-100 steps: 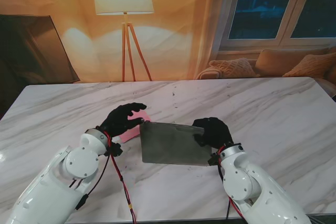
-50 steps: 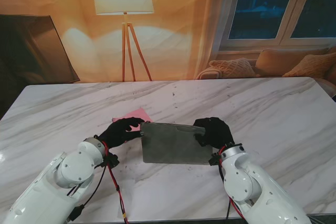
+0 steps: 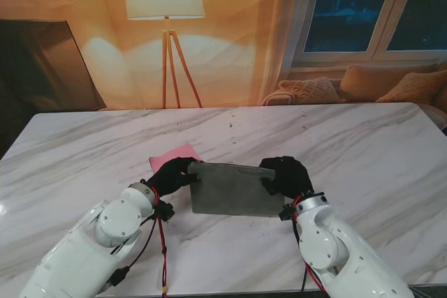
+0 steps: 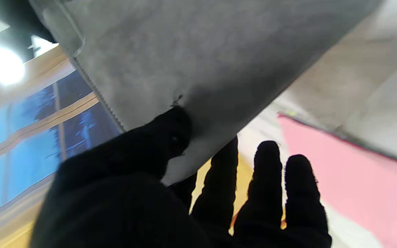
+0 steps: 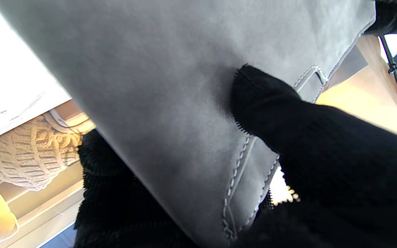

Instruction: Collect documents into a storage pouch

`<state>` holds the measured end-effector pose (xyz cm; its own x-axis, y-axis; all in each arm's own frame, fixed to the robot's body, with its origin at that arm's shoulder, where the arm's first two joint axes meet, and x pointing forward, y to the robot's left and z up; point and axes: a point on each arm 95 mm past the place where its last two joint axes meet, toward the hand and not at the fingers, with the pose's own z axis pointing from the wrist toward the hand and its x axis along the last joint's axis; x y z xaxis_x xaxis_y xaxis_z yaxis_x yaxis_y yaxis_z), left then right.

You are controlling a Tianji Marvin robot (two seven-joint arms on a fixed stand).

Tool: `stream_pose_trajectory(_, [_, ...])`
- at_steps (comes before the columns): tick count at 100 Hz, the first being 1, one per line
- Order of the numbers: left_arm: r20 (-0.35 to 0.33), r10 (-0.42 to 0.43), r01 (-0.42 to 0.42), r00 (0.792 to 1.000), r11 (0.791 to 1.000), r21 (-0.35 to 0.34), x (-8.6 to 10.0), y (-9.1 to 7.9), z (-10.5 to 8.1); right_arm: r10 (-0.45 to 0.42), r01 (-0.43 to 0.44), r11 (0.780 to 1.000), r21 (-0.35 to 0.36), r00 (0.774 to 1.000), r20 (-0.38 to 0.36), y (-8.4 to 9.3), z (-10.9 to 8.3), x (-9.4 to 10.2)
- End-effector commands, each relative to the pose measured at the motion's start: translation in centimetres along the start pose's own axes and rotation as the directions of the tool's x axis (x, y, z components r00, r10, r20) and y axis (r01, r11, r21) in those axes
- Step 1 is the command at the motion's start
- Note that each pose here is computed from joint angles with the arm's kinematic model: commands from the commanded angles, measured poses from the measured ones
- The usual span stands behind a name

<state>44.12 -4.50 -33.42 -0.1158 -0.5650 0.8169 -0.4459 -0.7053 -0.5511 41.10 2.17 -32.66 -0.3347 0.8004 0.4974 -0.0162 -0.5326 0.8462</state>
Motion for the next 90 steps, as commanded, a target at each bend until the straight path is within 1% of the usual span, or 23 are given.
stream_pose_trajectory(1, [-0.034,-0.037,0.037,0.999,0.999,0.0,1.2,1.0,0.5,0.007,-0.007,1.0,0.01,1.0,0.01,-0.1,0.3,-0.1])
stream_pose_trajectory(19, [-0.064,-0.079,0.082,0.995,0.996,0.043,1.8,1.0,0.7,0.003,-0.003,1.0,0.022,1.0,0.019,0.2,0.6,-0.5])
stream_pose_trajectory(32, [-0.07,-0.076,0.08,0.995,0.996,0.044,2.0,0.9,0.6,-0.002,0.001,1.0,0.026,1.0,0.016,0.2,0.6,-0.5])
stream_pose_trajectory(54, [-0.059,-0.061,0.065,0.996,0.996,0.056,1.6,1.0,0.5,-0.024,0.023,0.995,0.097,1.0,0.011,0.6,0.2,-0.9])
stream_pose_trajectory(64, [-0.048,-0.06,0.062,0.997,0.997,0.049,1.4,1.0,0.4,-0.027,0.026,0.992,0.12,1.0,0.008,1.1,0.0,-1.0])
stream_pose_trajectory(82, [-0.031,-0.086,0.087,0.996,0.996,0.029,1.5,1.2,0.4,-0.009,0.008,0.992,0.13,1.0,0.007,2.3,0.0,-1.1])
stream_pose_trajectory(90, [-0.029,-0.087,0.087,0.996,0.996,0.027,1.5,1.3,0.4,-0.003,0.002,0.993,0.121,1.0,0.0,3.0,0.1,-0.9])
